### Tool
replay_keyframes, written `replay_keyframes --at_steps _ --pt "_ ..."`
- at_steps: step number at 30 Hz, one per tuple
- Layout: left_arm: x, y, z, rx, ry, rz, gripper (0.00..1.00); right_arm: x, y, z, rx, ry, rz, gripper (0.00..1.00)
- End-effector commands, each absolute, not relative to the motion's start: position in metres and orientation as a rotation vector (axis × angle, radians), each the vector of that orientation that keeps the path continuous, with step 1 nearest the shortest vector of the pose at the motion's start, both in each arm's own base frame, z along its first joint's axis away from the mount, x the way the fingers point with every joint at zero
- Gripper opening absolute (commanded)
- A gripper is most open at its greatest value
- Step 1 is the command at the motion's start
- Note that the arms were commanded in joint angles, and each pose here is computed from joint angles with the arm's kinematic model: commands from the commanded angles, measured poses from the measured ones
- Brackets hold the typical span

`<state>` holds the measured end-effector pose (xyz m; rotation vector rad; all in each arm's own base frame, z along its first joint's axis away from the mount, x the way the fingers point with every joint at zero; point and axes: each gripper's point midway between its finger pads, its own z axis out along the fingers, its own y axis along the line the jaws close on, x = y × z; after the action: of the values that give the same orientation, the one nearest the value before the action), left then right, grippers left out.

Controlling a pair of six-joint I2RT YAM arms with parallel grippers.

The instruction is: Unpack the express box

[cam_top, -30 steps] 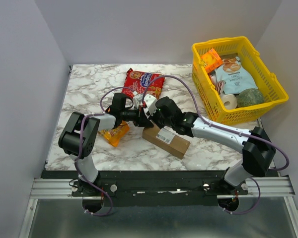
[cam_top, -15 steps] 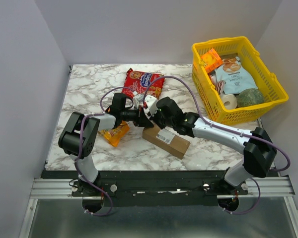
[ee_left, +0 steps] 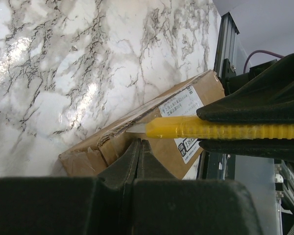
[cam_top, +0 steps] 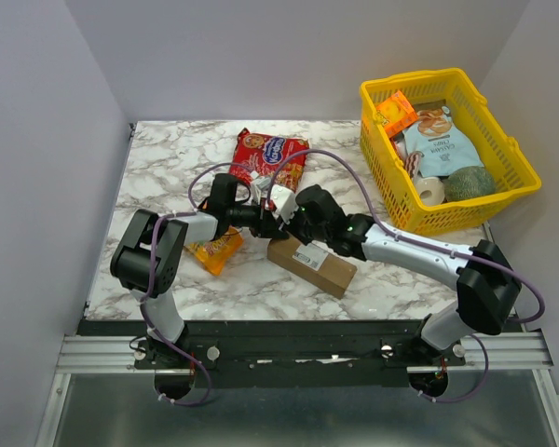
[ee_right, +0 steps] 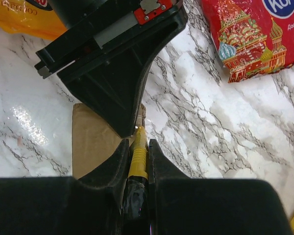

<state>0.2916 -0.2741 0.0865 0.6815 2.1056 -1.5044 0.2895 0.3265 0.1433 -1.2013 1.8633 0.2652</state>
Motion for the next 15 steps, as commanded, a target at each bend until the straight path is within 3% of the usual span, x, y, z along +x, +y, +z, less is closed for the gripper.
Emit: replay_keyframes --at_steps 1,15 --pt "0.264 -0.246 -0.005 0.565 2.5 -1.313 0.0 0.261 0.322 0.119 -1.344 1.912 0.372 0.0" --pt "0.263 -0.246 -0.002 0.591 2.48 -1.293 0.0 0.25 0.29 0.099 -1.336 2.099 0.328 0.01"
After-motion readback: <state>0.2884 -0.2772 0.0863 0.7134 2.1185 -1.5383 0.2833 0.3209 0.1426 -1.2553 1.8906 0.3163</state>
